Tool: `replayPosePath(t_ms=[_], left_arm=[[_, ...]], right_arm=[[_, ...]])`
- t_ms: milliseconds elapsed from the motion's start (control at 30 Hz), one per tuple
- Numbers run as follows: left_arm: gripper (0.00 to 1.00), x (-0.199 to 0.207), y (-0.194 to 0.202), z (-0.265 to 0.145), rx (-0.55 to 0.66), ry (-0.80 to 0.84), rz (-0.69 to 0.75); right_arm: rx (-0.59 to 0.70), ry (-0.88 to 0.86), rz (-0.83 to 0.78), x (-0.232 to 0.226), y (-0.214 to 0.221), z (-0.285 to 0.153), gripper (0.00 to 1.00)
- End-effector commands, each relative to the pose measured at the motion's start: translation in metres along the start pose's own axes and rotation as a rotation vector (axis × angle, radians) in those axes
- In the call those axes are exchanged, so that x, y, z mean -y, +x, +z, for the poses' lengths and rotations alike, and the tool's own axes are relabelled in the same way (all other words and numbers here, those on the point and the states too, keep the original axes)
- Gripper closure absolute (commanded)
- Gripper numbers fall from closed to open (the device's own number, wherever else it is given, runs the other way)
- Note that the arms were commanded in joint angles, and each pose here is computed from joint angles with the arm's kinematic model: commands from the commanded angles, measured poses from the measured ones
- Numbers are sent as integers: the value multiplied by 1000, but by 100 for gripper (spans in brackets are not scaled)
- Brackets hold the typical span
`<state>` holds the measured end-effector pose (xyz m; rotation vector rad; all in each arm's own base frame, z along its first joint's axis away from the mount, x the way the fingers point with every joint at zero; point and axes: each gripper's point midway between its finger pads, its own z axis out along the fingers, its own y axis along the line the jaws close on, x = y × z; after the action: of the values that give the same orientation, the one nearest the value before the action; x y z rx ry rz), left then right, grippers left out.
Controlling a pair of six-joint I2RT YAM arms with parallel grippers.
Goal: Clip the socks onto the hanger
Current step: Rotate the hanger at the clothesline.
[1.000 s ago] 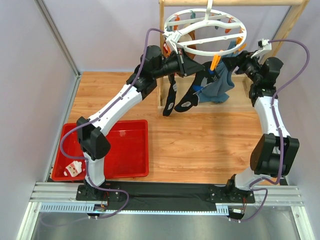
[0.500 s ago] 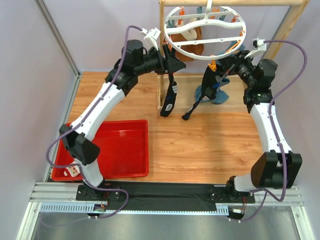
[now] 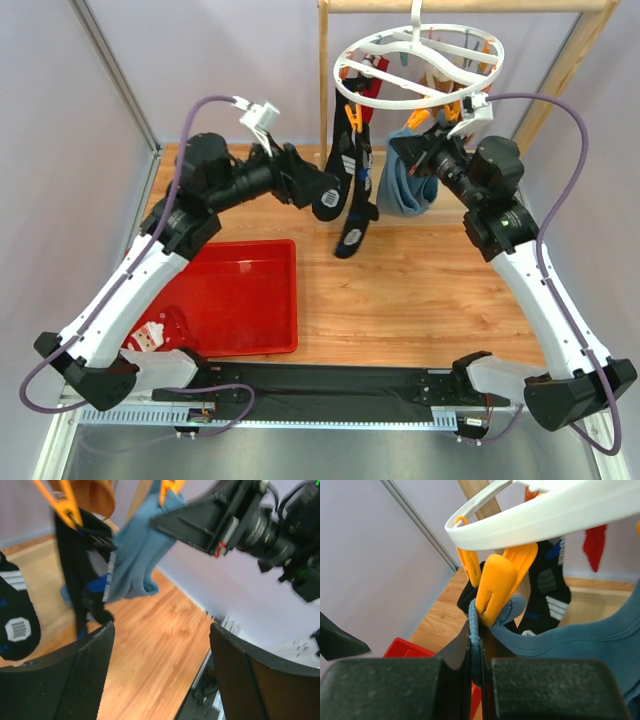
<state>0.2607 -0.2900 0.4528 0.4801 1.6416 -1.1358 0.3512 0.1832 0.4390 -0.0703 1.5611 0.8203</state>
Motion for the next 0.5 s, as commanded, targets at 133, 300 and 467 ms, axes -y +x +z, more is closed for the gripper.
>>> replayPosePath(t_ms=[133, 300, 467], left_arm=[[5, -8, 50, 28, 19, -37, 158], [5, -32, 71, 70, -33, -116, 174], [2, -35, 62, 117, 17, -103, 111]], right_arm=[[-43, 24, 112, -31, 6, 13, 100], [-54, -6, 153, -40, 7, 12, 99], [-49, -9, 156, -43, 3, 11, 96]])
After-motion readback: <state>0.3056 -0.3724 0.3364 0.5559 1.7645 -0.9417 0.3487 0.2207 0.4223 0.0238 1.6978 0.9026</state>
